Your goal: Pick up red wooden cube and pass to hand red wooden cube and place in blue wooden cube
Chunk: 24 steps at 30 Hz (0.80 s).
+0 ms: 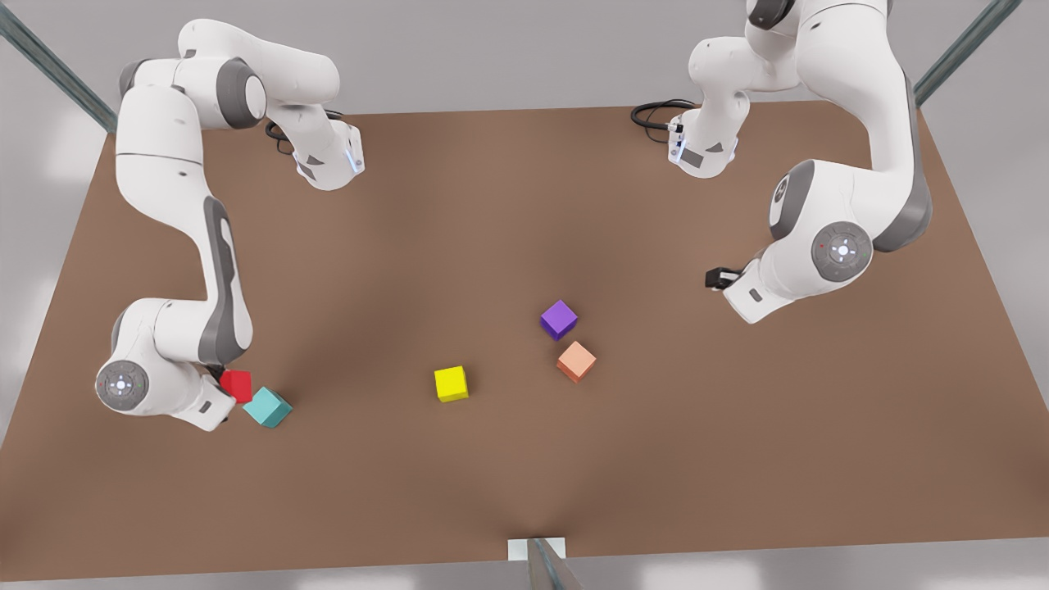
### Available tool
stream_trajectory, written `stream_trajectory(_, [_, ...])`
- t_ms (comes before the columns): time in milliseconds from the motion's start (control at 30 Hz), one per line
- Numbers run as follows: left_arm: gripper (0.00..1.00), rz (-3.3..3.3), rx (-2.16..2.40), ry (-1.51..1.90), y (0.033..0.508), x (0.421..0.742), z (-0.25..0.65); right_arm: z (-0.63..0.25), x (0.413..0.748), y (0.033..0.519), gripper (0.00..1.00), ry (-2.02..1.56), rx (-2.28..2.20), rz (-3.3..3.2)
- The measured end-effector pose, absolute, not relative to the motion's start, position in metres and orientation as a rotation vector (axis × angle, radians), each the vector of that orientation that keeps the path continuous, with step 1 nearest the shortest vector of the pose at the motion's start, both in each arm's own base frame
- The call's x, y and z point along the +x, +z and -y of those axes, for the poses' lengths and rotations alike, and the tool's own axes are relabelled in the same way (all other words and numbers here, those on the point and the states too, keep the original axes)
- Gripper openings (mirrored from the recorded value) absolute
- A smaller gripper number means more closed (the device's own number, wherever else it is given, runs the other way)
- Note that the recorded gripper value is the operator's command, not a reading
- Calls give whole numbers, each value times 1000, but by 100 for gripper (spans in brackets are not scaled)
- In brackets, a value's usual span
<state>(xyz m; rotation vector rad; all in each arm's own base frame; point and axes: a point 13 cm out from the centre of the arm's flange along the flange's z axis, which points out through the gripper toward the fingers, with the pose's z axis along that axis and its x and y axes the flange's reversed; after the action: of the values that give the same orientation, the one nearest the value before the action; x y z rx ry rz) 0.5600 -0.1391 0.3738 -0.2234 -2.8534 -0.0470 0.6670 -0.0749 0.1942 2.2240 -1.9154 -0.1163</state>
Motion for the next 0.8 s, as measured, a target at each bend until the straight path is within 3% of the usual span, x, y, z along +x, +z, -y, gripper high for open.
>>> stream_trajectory(600, [100, 2875, -98, 15, 391, 565, 142, 64, 672, 124, 69, 20, 2120, 2215])
stream_trajectory(633, [100, 2879, -86, 35, 398, 564, 142, 64, 672, 123, 74, 24, 2115, 2225])
stream_trajectory(667, [100, 2880, -60, 54, 403, 566, 135, 64, 672, 122, 100, 26, 2109, 2236])
stream_trajectory(800, [100, 2871, -12, 91, 412, 566, 123, 65, 674, 118, 100, 32, 2083, 2281])
